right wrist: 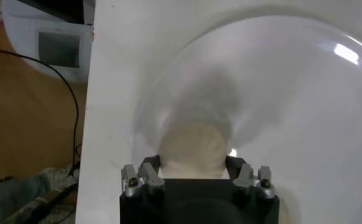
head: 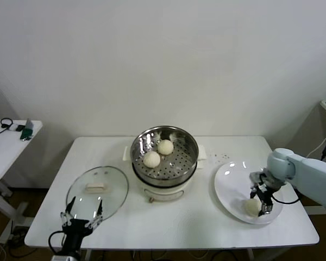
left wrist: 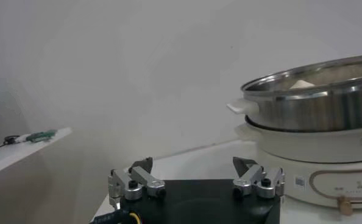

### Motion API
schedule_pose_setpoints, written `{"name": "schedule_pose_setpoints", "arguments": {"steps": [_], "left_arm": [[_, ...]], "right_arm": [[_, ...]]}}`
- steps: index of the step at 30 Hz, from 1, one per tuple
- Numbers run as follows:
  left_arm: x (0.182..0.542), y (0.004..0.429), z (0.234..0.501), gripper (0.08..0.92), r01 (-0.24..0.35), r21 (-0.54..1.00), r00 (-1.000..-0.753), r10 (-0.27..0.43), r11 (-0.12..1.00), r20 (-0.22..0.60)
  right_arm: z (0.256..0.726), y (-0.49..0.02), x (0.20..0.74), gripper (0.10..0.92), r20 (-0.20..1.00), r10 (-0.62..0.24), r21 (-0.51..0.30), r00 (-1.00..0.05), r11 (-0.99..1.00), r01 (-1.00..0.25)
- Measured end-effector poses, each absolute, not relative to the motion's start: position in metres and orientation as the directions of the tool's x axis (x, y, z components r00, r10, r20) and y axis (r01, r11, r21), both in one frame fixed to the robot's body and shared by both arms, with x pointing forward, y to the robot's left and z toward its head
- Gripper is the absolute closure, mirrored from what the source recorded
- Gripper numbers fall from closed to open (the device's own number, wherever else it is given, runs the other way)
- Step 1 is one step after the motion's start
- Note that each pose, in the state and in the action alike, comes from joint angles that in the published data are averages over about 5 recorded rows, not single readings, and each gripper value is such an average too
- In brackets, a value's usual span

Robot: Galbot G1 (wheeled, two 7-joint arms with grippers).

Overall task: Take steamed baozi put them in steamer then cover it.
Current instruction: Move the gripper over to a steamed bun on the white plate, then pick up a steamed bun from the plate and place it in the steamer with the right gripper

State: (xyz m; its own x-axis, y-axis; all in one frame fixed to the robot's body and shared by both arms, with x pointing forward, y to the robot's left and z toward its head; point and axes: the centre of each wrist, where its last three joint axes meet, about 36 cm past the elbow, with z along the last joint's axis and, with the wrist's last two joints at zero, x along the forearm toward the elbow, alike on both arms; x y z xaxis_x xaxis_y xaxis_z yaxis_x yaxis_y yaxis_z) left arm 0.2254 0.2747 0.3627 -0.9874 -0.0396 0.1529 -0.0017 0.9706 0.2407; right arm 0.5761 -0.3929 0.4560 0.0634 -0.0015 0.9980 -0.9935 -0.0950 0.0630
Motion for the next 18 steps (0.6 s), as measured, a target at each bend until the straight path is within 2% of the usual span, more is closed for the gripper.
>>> {"name": "schedule_pose_setpoints", "arguments": {"steps": [9,18], "left_arm": [[0.227,0.273,0.363,0.177,0.005,0.239,-0.988,-0.032,0.971,0.149],[0.229,0.271,0.367,0.177,0.011,0.235,-0.99,-0.023,0.972,0.139]], "right_arm": [[0.48,-0.387,0.593,0.335,0.999,-0.01,0.037,0.039,-0.132,-0.991],[0.563,-0.342,0.636,0.328,0.998,-0.025,-0.058,-0.052,-0.31,-0.949]]}}
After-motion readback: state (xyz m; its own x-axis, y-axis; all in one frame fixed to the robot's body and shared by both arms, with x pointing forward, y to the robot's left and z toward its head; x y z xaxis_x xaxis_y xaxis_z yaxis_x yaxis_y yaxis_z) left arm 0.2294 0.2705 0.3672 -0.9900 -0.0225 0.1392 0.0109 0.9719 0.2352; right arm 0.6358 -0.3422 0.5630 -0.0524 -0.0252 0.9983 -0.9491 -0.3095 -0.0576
